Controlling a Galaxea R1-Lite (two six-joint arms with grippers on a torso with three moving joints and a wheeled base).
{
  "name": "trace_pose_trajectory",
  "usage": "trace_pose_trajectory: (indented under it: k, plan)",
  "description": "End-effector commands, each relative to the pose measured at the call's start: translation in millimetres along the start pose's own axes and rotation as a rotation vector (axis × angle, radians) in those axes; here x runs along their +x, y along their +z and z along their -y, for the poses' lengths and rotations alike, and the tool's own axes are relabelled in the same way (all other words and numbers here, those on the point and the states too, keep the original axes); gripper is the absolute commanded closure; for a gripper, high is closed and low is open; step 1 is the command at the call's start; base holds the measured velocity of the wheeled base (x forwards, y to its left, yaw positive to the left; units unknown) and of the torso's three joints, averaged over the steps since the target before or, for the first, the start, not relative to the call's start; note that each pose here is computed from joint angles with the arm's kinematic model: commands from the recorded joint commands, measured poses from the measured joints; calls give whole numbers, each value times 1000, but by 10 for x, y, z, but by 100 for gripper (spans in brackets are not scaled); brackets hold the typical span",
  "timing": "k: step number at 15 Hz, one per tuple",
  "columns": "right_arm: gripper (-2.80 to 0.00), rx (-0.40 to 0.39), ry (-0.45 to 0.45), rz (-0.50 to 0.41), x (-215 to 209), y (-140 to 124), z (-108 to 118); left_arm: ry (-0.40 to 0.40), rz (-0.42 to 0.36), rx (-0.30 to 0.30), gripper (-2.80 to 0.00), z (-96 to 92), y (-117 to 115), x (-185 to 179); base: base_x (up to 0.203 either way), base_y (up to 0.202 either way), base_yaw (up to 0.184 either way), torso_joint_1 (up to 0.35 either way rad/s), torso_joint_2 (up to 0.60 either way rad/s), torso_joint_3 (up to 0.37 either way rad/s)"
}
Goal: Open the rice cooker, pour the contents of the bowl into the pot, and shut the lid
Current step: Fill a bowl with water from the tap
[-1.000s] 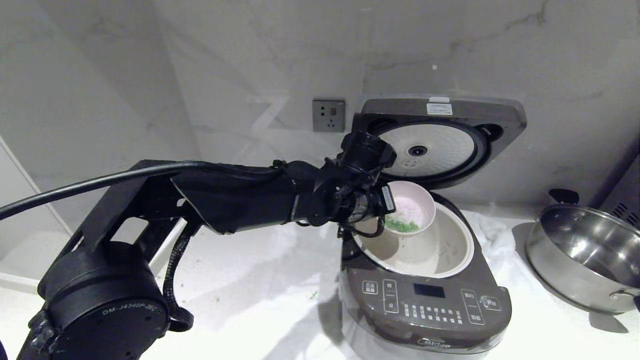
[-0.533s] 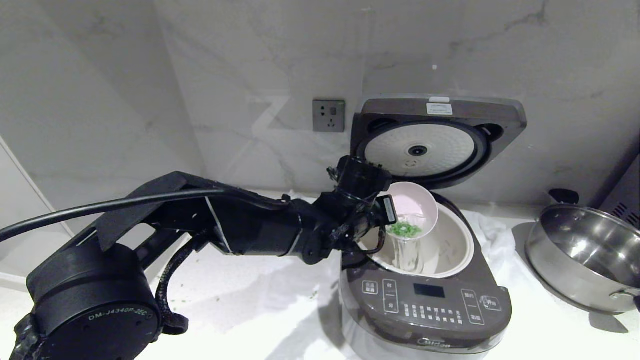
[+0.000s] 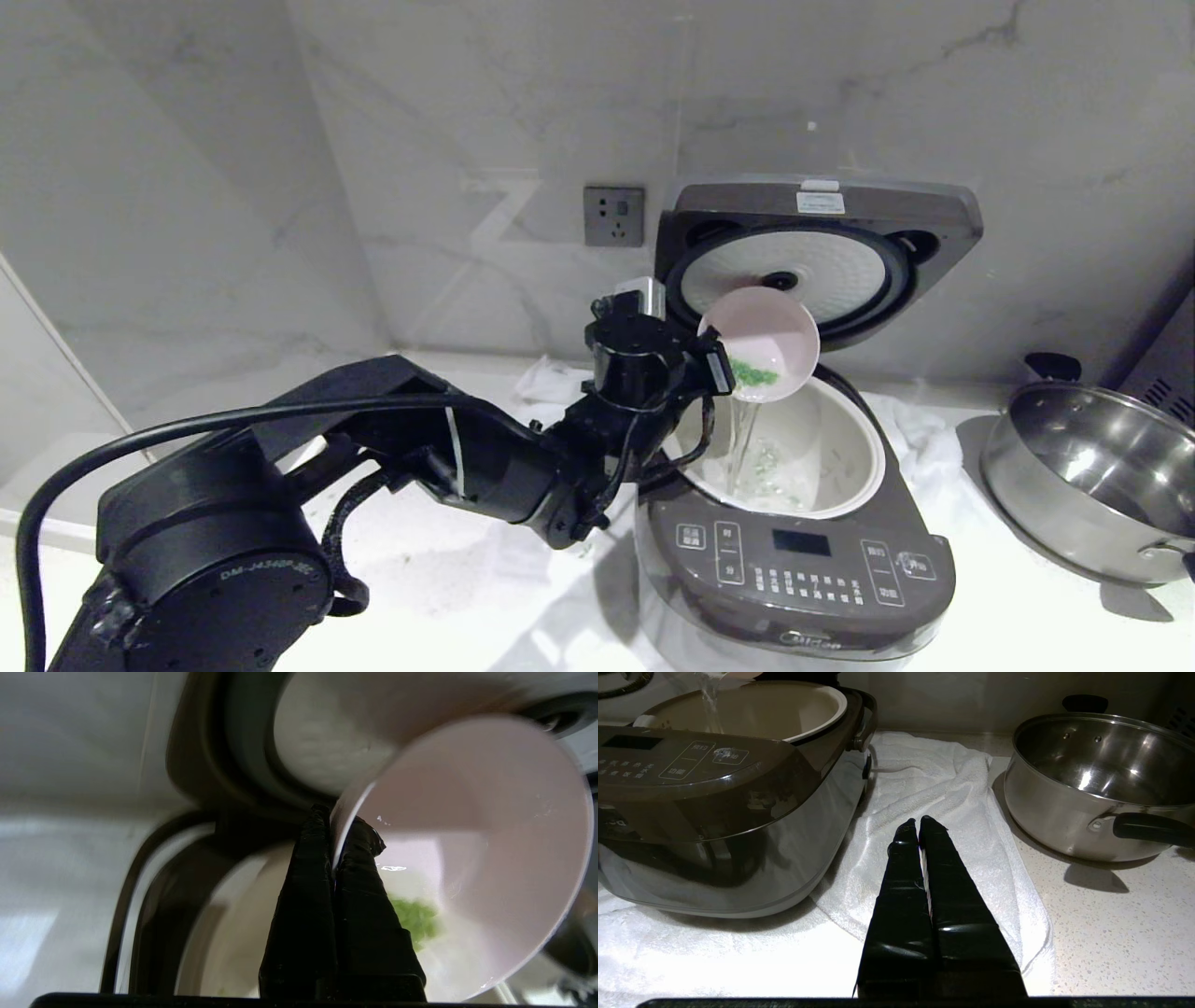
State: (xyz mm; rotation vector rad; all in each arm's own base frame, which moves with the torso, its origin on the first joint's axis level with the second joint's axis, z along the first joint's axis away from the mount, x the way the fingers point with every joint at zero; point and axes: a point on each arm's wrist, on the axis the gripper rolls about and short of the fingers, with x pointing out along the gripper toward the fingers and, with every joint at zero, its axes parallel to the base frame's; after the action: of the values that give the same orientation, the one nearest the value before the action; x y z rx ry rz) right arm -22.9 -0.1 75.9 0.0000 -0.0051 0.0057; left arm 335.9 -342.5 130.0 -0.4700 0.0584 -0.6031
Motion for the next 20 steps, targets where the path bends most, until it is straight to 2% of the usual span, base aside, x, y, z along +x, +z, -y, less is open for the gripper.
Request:
trace_pose_trajectory:
  k: [1,4,6,10,13,16,20]
  plan:
    - [0,0,0,-2,2,-4,0,-40,84,-5,0,-140,-265,24,0,0,0,0,0,0]
    - [0,0,0,-2,2,-4,0,-175,212,-33,0,-225,-462,-23,0,0,0,0,0,0]
    - [0,0,0,-2,2,-4,0,-203,154,-22,0,-344,-705,-27,0,0,0,0,0,0]
    - [0,0,0,-2,2,-4,0,-203,143,-30,0,-382,-794,-1,0,0,0,0,0,0]
    - [0,0,0,-2,2,-4,0,-208,159,-31,0,-366,-741,13,0,0,0,0,0,0]
    - [0,0,0,-2,2,-4,0,-240,212,-32,0,-263,-547,43,0,0,0,0,0,0]
    - [0,0,0,-2,2,-4,0,-236,215,-25,0,-274,-534,44,0,0,0,0,0,0]
